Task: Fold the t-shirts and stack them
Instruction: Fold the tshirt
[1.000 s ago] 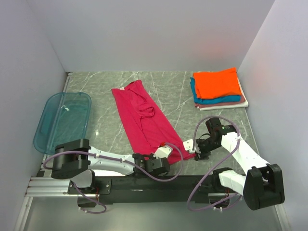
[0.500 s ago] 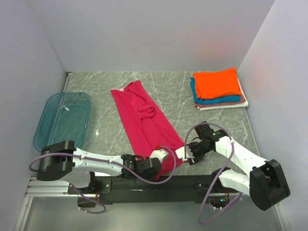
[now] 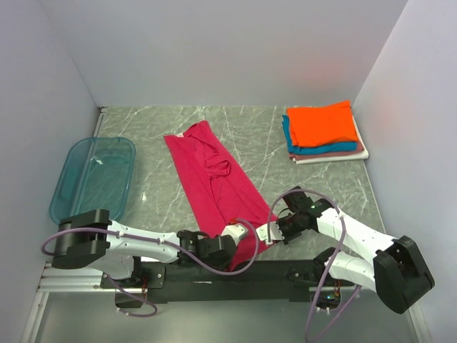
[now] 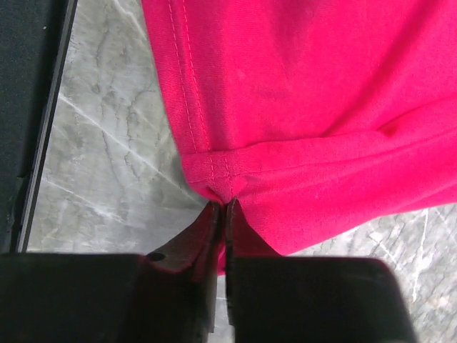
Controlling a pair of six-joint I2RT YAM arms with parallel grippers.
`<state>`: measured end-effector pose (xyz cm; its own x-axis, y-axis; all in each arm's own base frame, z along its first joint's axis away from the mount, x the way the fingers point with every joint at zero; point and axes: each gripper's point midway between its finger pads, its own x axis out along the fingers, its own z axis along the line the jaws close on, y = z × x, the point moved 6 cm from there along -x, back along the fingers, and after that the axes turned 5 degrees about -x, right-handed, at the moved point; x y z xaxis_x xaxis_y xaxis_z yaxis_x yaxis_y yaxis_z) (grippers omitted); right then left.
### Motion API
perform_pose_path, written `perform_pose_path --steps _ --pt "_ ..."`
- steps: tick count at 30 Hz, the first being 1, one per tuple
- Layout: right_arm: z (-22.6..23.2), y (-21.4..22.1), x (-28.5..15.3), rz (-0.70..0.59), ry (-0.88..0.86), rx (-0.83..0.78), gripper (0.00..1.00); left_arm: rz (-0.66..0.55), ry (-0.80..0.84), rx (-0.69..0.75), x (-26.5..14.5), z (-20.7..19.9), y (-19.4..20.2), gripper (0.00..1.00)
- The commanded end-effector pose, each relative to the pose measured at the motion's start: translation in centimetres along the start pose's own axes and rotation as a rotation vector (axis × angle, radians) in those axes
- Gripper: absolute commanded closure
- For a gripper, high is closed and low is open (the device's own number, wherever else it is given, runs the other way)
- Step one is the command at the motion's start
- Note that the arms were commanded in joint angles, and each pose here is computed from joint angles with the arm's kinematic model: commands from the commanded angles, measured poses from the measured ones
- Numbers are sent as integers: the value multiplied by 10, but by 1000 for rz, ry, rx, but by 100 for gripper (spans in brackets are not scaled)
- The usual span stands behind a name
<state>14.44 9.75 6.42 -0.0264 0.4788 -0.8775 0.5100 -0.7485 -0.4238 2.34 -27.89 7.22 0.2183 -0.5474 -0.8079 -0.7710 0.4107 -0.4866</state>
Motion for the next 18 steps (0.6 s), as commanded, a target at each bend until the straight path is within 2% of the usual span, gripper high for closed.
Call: perform_pose_path --steps 1,4,10,18 --pt "2 1 -1 17 25 10 96 -27 66 -14 -8 -8 -4 100" --pt "1 -15 -13 -62 41 3 100 -43 79 -8 -15 -9 -7 100" --pt "-14 -41 -42 -154 117 22 100 -97 68 -32 -29 2 -20 100" --pt "-56 -55 -69 -159 184 61 100 -210 9 -92 -54 31 -54 100"
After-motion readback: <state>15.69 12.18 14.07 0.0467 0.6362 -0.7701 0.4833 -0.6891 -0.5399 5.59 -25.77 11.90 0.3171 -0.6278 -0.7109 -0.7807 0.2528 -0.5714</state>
